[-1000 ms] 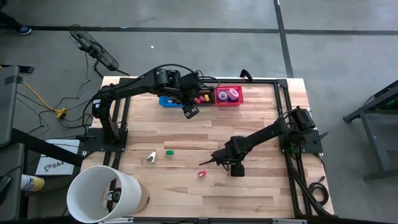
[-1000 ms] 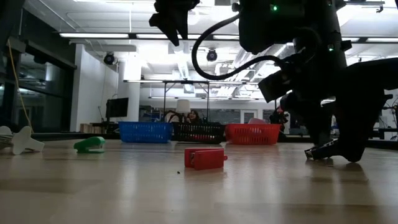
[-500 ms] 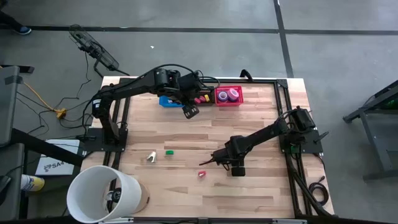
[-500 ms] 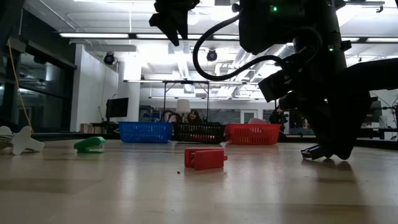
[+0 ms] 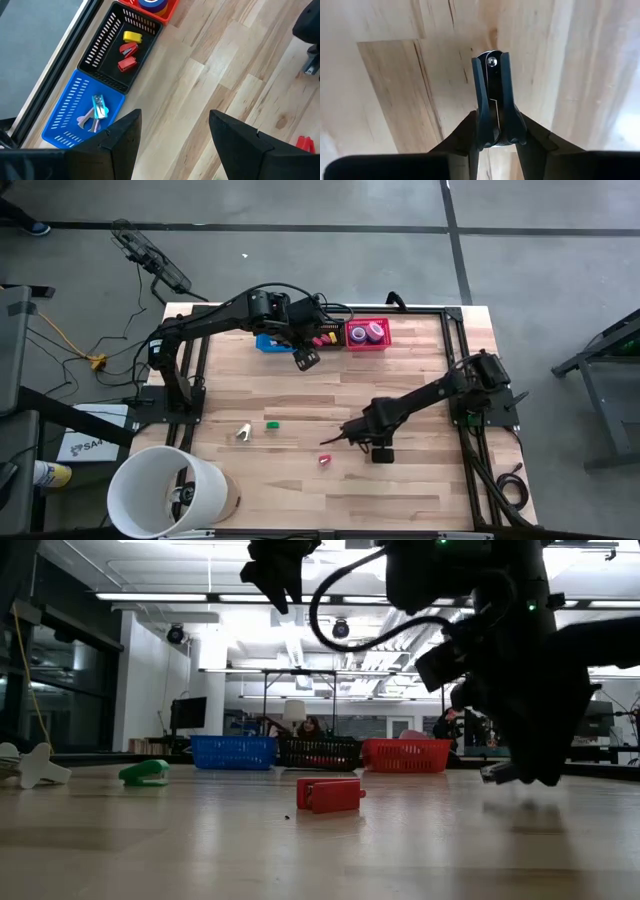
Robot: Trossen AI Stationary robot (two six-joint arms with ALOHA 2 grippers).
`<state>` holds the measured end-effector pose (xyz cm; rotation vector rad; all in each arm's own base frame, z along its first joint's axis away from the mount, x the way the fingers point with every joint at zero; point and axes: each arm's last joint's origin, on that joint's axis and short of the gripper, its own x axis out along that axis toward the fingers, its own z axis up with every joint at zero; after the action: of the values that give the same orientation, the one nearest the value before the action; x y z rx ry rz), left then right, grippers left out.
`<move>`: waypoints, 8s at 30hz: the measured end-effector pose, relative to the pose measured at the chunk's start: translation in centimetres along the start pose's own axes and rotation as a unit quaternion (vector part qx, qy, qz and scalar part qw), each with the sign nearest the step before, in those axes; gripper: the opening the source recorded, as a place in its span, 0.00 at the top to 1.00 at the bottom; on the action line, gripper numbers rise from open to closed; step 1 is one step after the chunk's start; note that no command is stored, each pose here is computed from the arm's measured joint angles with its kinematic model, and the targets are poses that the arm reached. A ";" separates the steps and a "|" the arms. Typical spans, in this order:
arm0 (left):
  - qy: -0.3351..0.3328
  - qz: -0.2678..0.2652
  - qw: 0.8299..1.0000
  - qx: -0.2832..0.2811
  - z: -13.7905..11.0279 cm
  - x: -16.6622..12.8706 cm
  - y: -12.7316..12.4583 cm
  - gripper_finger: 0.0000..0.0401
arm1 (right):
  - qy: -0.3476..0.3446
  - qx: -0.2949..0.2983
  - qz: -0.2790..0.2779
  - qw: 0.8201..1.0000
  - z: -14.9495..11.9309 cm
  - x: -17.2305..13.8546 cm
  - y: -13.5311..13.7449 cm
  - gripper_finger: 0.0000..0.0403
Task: Pick and place Stapler, Stapler remover, tape
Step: Put the black staple remover into the blue bin, then put the gray staple remover into the blue bin
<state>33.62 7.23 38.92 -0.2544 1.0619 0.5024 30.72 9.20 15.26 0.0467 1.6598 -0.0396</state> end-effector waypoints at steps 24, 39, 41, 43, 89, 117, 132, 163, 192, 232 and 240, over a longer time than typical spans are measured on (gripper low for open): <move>-0.067 -0.035 0.997 0.023 1.4 -0.1 -0.5 0.43 | -0.278 0.050 -0.040 0.958 -4.8 -13.4 -7.9 0.78; -0.216 -0.115 0.959 0.141 4.0 -1.0 -1.5 0.43 | -0.395 0.062 -0.068 0.914 -7.4 -17.5 -12.6 0.78; -0.235 -0.127 0.952 0.151 4.4 -1.2 -1.7 0.43 | -0.406 0.057 -0.071 0.909 -7.4 -17.7 -13.1 0.78; -0.252 -0.140 0.944 0.160 4.6 -1.4 -1.8 0.43 | -0.418 0.049 -0.074 0.904 -7.4 -18.0 -13.5 0.78; -0.275 -0.115 0.942 0.155 5.8 0.5 -2.4 0.43 | -0.548 -0.035 -0.056 0.834 -6.6 -20.2 -17.2 0.78; -0.267 -0.122 0.942 0.161 5.7 0.5 -2.4 0.80 | -0.543 -0.041 -0.057 0.837 -6.6 -20.1 -17.2 0.78; -0.264 -0.124 0.944 0.156 5.7 0.5 -2.4 0.80 | -0.536 -0.035 -0.074 0.840 -6.6 -20.1 -17.3 0.60; -0.039 0.110 0.976 -0.184 0.9 10.4 6.9 0.80 | -0.407 0.072 -0.201 0.888 -9.2 -18.5 -20.6 0.52; 0.038 0.213 0.890 -0.402 -6.6 18.3 10.7 0.77 | -0.410 0.085 -0.182 0.890 -9.5 -18.4 -21.1 0.54; 0.111 0.216 0.928 -0.283 -5.0 14.2 8.4 0.38 | -0.390 0.098 -0.165 0.900 -9.7 -17.8 -20.9 0.55; 0.149 0.184 0.944 -0.230 -5.8 12.7 5.9 0.38 | -0.388 0.098 -0.165 0.902 -9.7 -17.8 -20.9 0.55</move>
<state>31.08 13.23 25.24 -0.5636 1.2858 1.0790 21.49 -11.27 33.79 -0.0904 0.8416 -0.4304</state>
